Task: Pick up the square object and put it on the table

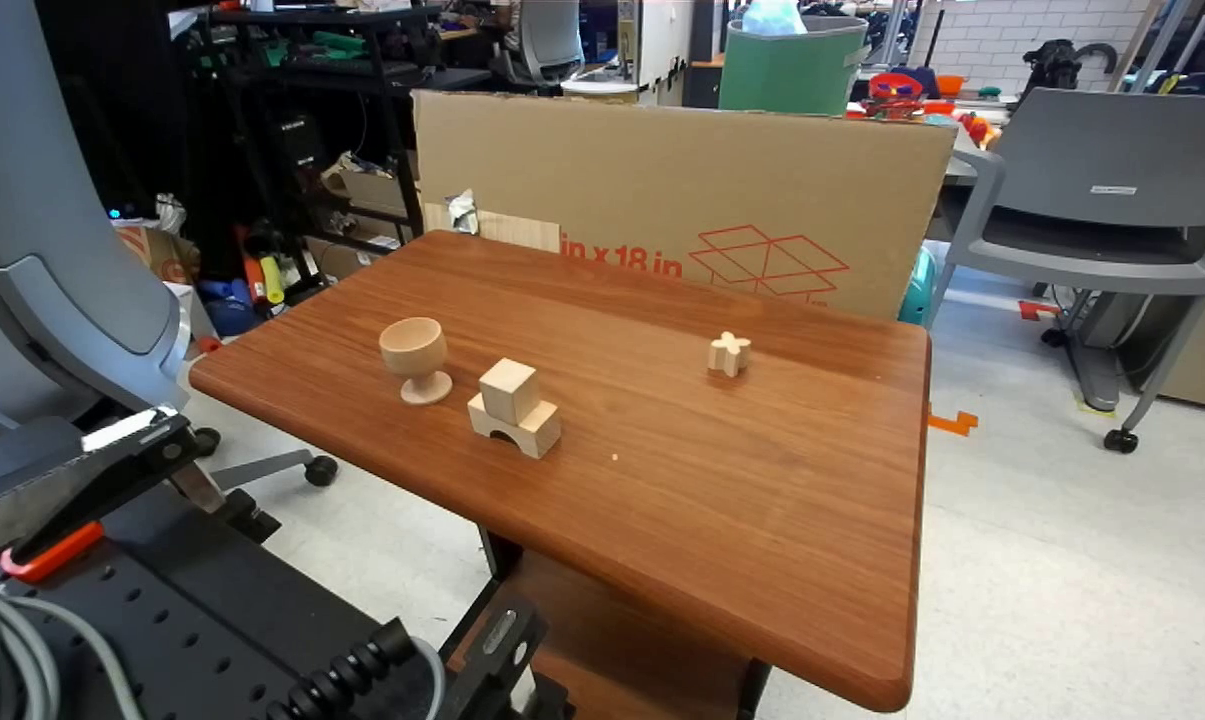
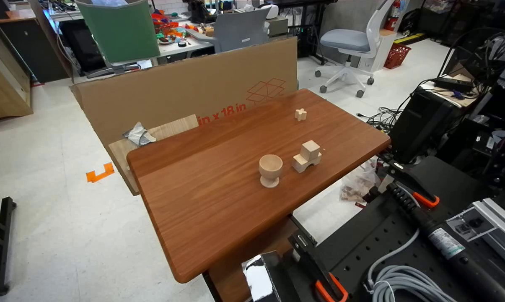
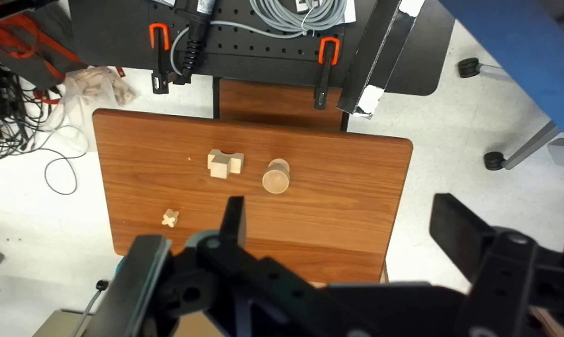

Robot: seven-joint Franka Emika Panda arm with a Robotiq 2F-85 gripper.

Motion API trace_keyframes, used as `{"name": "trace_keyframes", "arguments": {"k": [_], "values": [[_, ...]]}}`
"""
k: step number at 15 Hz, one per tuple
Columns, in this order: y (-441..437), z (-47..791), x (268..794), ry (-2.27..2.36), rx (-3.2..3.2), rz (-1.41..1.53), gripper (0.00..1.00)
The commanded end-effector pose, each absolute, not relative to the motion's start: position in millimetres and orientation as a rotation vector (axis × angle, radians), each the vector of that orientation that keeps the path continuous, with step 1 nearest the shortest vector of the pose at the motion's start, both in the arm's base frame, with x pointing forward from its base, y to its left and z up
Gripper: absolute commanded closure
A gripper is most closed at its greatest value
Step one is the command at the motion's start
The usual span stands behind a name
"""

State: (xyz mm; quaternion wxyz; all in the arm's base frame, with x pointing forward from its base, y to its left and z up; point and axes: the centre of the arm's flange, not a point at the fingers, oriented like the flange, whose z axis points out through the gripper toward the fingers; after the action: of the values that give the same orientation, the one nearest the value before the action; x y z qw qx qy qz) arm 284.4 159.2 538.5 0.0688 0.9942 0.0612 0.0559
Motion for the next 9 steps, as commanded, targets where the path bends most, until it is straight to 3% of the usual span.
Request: {"name": "trace_keyframes", "arguments": {"k": [1,9], "values": [[133,541,295,0.161,2.985,0.244,0.00],[65,519,336,0.074,3.040,0.329,0.00]]}}
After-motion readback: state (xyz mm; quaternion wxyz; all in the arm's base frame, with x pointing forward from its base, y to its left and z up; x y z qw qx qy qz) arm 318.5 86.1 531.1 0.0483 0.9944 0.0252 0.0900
